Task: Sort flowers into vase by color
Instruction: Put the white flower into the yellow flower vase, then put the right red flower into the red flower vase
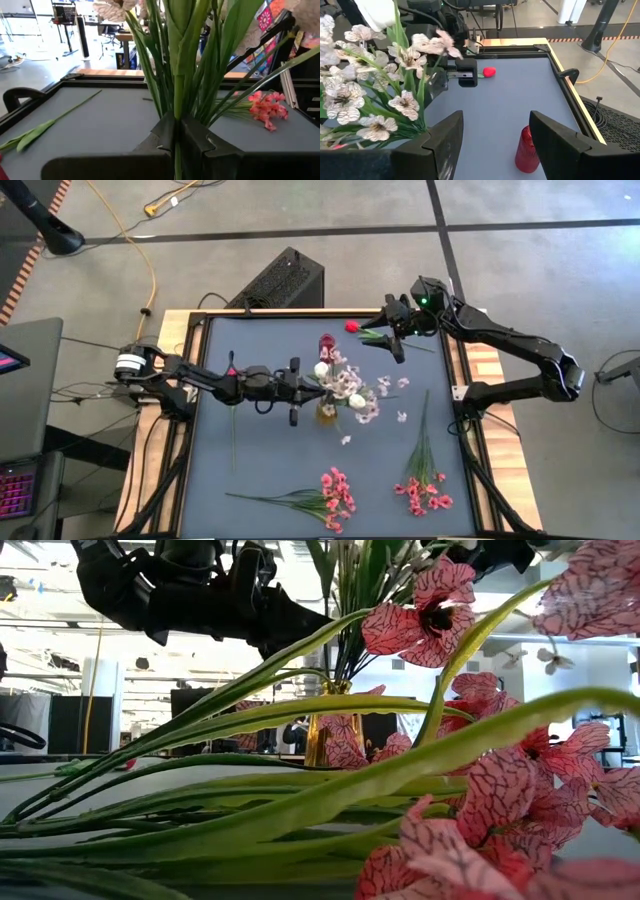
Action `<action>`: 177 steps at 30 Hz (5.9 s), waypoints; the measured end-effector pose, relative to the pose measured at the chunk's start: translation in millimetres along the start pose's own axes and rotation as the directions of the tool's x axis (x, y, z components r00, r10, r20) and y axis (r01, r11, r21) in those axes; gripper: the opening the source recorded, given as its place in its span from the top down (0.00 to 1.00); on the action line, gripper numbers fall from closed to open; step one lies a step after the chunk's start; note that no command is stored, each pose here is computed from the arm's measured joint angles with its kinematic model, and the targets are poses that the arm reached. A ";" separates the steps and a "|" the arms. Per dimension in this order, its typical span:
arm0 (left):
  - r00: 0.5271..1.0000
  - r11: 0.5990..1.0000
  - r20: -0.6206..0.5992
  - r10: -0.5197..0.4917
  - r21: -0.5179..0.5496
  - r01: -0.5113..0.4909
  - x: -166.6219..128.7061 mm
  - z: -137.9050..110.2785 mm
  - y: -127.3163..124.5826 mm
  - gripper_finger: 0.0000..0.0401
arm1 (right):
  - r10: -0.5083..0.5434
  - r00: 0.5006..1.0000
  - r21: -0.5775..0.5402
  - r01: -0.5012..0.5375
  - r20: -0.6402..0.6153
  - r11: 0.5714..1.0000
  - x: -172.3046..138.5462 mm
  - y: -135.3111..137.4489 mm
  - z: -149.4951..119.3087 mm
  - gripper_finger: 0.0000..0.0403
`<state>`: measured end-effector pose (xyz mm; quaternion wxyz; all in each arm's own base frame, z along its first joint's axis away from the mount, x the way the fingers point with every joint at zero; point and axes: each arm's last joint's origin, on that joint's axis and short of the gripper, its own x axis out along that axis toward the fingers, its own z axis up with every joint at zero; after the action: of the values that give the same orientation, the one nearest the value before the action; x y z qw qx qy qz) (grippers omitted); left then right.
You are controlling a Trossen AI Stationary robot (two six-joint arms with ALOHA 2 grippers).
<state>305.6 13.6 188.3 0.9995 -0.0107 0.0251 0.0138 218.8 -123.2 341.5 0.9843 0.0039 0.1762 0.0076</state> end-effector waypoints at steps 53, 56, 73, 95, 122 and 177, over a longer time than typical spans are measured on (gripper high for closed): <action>0.906 0.999 -0.420 0.039 0.029 -0.030 -103.3 49.1 3.4 0.71 | -0.038 0.998 0.067 0.042 -0.053 0.997 -2.7 -3.6 -5.8 0.37; 0.895 0.993 -0.431 0.117 0.077 -0.093 -113.7 52.3 7.3 0.71 | -0.026 0.996 0.081 0.032 -0.084 0.996 -2.3 -1.6 -8.8 0.37; 0.778 0.887 -0.426 0.462 0.227 -0.403 -129.4 54.8 38.1 0.71 | -0.126 0.839 0.123 0.222 -0.529 0.967 0.6 -23.5 -59.8 0.37; 0.816 0.923 -0.434 0.382 0.131 -0.363 -129.5 55.1 41.8 0.71 | -0.111 0.564 0.164 0.415 -0.819 0.895 46.0 -120.3 -174.7 0.37; 0.849 0.951 -0.434 0.303 0.085 -0.296 -128.3 55.5 39.5 0.71 | -0.164 0.472 0.086 0.464 -0.867 0.882 56.4 -126.9 -191.5 0.96; 0.898 0.902 -0.169 0.406 0.233 -0.364 -141.4 26.0 58.5 0.71 | -0.196 0.780 0.111 0.162 0.594 0.981 74.1 -52.2 -10.6 0.95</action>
<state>164.0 68.8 220.1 0.9644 0.0911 0.1353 0.2084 285.3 -174.1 305.4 0.9849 0.0159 -0.1460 -0.0921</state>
